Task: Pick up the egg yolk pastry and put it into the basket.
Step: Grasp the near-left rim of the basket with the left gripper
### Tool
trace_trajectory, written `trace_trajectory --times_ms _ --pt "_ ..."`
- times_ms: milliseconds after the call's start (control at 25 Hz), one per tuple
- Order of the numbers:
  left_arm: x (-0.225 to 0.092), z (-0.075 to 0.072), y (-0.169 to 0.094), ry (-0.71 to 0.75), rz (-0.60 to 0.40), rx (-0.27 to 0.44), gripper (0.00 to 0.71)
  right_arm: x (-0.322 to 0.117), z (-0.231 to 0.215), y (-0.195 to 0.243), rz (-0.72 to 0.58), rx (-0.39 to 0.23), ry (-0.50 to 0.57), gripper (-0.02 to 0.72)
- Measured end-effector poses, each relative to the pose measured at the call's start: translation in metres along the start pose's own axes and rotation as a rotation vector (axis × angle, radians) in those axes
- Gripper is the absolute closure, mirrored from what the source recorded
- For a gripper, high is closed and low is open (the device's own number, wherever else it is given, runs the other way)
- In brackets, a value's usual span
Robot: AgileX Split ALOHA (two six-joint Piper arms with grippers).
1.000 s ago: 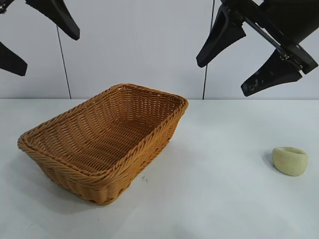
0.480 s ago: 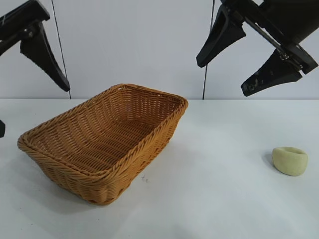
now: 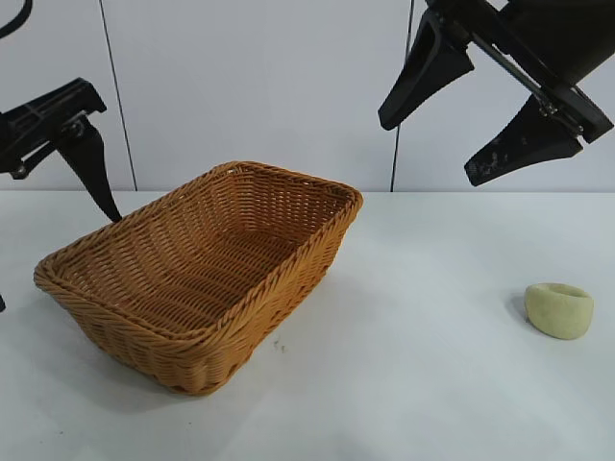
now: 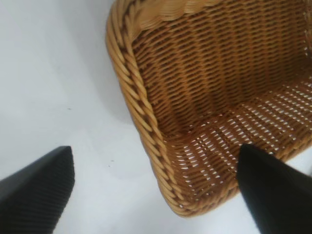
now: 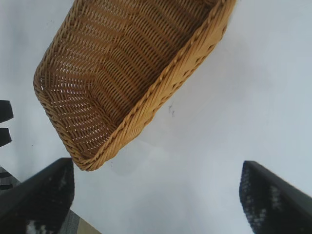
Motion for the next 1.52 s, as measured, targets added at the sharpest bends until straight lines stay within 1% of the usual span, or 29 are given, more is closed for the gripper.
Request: trace_trajectory --times_ms 160,440,520,680,760,920,1120,1200,1360,1440,1480,1520 --pt "0.001 0.006 0.022 -0.05 0.026 0.046 0.016 0.0 0.0 0.0 0.0 0.0 0.0 0.071" --pt "0.002 0.011 0.05 -0.102 0.056 0.081 0.016 0.0 0.0 0.0 0.0 0.0 0.0 0.071" --pt "0.004 0.008 0.053 -0.102 0.055 0.081 0.016 0.0 0.0 0.0 0.0 0.0 0.0 0.071" --pt "0.014 -0.004 0.052 -0.09 0.033 0.057 0.016 0.0 0.0 0.0 0.0 0.0 0.0 0.071" --pt "0.016 -0.006 0.053 -0.079 0.028 0.059 0.016 0.0 0.0 0.0 0.0 0.0 0.0 0.071" --pt "0.014 -0.002 0.065 -0.093 0.046 0.088 0.016 0.0 0.0 0.0 0.0 0.0 0.0 0.071" --pt "0.015 0.004 0.087 -0.114 0.048 0.108 0.016 0.0 0.0 0.0 0.0 0.0 0.0 0.071" --pt "0.012 0.007 0.094 -0.131 0.064 0.121 0.016 0.0 0.0 0.0 0.0 0.0 0.0 0.071" --pt "0.012 0.009 0.1 -0.141 0.068 0.126 0.016 0.0 0.0 0.0 0.0 0.0 0.0 0.071" --pt "0.012 0.009 0.1 -0.142 0.065 0.123 0.028 0.0 0.0 0.0 0.0 0.0 0.0 0.071" --pt "0.012 0.009 0.1 -0.142 0.065 0.123 0.046 0.0 0.0 0.0 0.0 0.0 0.0 0.071" --pt "0.012 0.009 0.1 -0.142 0.065 0.123 0.081 0.0 0.0 0.0 0.0 0.0 0.0 0.071"
Point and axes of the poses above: a point on each arm's last joint axis where the gripper is mounted, y pointing out along that axis toward the gripper, z along the wrist's bending axis when the last joint is at zero, x = y × z, the point moved 8 cm from there along y, pointing out along that axis toward the gripper, and after that the axes turned 13 degrees about y, right-handed, at the moved point
